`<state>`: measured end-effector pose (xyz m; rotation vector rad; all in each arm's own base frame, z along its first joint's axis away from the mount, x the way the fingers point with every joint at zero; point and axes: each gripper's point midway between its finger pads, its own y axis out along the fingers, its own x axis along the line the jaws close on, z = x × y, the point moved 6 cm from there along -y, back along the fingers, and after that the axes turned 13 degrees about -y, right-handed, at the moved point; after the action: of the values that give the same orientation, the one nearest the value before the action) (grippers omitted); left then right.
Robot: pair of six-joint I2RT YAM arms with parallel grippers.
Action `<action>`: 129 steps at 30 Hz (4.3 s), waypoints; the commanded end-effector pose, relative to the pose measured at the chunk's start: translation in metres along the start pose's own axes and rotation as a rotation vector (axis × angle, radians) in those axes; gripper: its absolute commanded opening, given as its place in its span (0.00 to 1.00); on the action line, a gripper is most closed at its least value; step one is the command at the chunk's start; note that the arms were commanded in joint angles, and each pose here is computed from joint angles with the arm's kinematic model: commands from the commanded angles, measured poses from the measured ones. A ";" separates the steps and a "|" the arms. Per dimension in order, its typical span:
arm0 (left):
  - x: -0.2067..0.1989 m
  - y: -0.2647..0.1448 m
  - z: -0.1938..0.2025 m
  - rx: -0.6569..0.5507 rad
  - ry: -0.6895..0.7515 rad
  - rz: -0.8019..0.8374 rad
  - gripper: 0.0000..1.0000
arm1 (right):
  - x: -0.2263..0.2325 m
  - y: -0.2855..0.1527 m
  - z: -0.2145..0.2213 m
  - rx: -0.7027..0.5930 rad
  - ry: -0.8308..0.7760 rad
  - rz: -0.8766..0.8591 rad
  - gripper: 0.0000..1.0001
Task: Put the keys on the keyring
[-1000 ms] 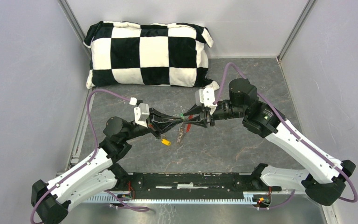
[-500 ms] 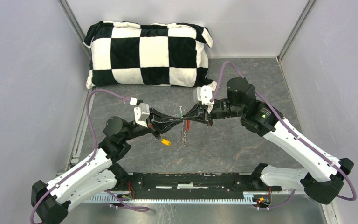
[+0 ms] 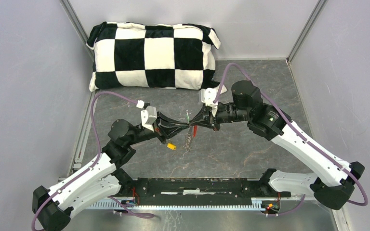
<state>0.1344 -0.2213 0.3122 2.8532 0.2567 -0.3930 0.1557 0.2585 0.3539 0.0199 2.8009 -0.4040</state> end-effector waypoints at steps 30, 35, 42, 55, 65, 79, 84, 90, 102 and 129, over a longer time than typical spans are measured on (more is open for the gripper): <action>-0.002 -0.012 0.017 0.245 0.672 0.289 0.68 | 0.040 0.011 0.013 -0.030 0.168 -0.292 0.00; -0.003 -0.006 0.019 0.271 0.654 0.350 0.53 | 0.040 0.015 0.016 -0.026 0.168 -0.295 0.00; -0.004 -0.011 0.022 0.313 0.692 0.379 0.03 | 0.033 0.011 0.020 0.020 0.147 -0.223 0.01; 0.010 -0.016 0.012 0.290 0.822 0.230 0.02 | 0.029 0.003 0.022 0.066 0.146 -0.155 0.00; -0.002 -0.014 0.005 0.316 0.620 0.232 0.04 | 0.031 0.002 0.023 0.051 0.112 -0.154 0.00; -0.009 -0.023 -0.001 0.356 0.581 0.198 0.05 | 0.032 -0.002 0.033 0.076 0.076 -0.113 0.00; -0.004 -0.025 0.002 0.364 0.599 0.176 0.25 | 0.031 0.000 0.034 0.080 0.088 -0.111 0.00; -0.013 -0.020 0.012 0.345 0.501 0.273 0.72 | 0.034 0.004 0.028 0.022 0.093 -0.161 0.00; -0.002 0.003 0.022 0.381 0.596 0.453 0.70 | 0.039 0.016 0.032 0.000 0.146 -0.240 0.00; 0.003 -0.015 0.015 0.427 0.745 0.333 0.02 | 0.036 0.006 0.039 0.042 0.142 -0.121 0.00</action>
<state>0.1304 -0.2163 0.2790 3.2757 -0.2872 0.6699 0.1314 0.2589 0.3010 -0.2000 2.9444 -0.5078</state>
